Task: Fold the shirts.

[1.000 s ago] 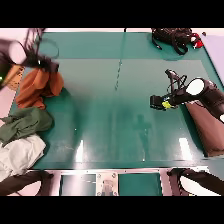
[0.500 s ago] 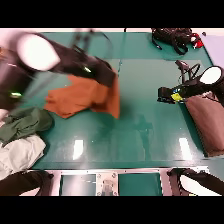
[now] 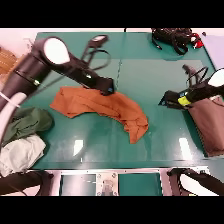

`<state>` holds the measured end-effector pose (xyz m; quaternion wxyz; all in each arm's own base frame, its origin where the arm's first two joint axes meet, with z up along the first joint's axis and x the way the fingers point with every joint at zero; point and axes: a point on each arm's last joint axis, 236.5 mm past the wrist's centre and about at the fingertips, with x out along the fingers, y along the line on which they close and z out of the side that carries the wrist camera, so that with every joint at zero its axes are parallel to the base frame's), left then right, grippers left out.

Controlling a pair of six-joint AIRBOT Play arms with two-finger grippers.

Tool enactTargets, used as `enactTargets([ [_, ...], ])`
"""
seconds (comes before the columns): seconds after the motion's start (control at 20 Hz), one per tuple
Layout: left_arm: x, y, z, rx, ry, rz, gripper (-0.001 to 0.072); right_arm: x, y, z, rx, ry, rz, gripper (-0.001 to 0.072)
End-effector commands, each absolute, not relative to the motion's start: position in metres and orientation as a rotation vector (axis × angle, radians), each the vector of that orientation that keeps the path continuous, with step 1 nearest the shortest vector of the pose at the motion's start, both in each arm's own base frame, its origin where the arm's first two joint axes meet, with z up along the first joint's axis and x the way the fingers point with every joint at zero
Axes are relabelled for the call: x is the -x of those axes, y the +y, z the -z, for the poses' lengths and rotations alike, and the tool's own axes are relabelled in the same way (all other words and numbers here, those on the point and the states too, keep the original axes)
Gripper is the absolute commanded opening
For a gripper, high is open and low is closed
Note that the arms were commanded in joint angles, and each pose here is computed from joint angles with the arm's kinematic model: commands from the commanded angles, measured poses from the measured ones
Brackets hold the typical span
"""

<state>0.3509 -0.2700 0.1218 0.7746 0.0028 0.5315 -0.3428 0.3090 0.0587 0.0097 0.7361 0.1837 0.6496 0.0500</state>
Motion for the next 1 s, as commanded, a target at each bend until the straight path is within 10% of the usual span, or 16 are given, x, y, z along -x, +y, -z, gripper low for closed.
enactTargets([
  [0.0,-0.361,-0.176,-0.085,-0.038,1.317,0.516,0.0720,-0.275,0.085,0.034,-0.450,1.526,-0.164,0.0509],
  [0.35,-0.357,-0.081,0.033,0.155,1.456,0.250,0.0720,-0.261,0.138,0.091,-0.499,1.518,-0.227,0.0474],
  [0.55,-0.376,-0.064,0.069,0.217,1.421,0.183,0.0720,-0.271,0.150,0.105,-0.512,1.531,-0.273,0.0020],
  [0.8,-0.386,-0.111,0.094,0.385,1.431,0.333,0.0710,-0.287,0.150,0.100,-0.494,1.478,-0.282,0.0018],
  [0.95,-0.395,-0.125,0.080,0.380,1.380,0.435,0.0019,-0.298,0.143,0.093,-0.435,1.448,-0.284,0.0018],
])
